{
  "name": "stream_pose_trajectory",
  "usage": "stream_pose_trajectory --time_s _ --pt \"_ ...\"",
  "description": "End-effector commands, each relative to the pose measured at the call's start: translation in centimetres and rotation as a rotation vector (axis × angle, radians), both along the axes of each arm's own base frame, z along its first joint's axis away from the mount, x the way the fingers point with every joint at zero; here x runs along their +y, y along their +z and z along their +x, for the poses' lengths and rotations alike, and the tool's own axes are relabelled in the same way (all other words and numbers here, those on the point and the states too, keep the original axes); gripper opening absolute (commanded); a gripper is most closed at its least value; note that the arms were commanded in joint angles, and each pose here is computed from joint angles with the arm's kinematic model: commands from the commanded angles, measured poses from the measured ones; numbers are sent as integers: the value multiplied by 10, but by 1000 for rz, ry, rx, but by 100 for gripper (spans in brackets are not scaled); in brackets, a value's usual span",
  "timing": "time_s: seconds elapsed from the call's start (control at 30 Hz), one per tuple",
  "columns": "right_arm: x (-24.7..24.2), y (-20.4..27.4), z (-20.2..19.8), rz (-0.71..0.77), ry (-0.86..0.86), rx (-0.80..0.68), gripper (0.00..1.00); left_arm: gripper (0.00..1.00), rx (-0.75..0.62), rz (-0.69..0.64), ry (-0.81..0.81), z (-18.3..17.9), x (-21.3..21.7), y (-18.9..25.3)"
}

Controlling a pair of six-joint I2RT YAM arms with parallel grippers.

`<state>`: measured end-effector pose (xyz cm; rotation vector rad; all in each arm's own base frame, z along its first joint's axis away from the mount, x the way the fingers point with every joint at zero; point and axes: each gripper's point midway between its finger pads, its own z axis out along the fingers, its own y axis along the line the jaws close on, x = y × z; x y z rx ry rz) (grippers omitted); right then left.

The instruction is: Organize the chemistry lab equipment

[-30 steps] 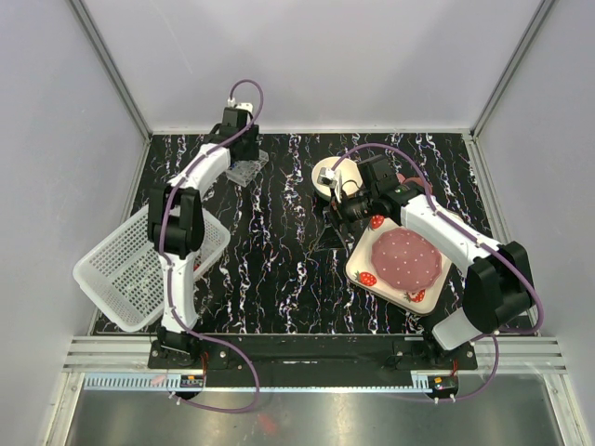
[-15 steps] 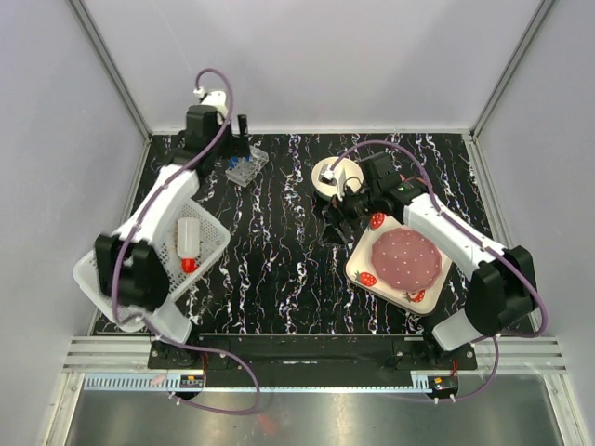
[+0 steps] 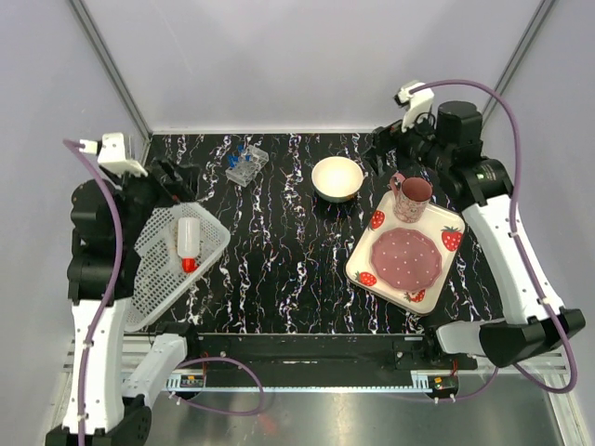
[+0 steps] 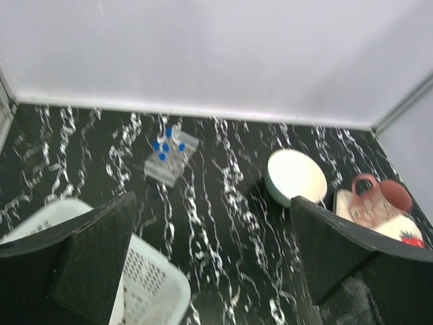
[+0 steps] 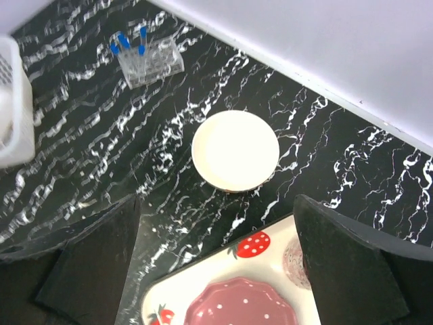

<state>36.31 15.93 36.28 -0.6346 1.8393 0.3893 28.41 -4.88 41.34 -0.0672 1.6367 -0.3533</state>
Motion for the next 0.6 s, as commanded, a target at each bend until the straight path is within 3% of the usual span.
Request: stream_pose_trajectory --time_s 0.0,0.3,0.57 --pt "-16 43 -12 136 -166 -28 100 99 207 -74 -71 -37 -15 -55" --pt "-26 62 -44 150 -164 -50 100 99 308 -121 -80 -79 -18 -101" --pt "-41 66 -57 158 -236 -63 100 99 261 -138 -75 -99 -18 -87"
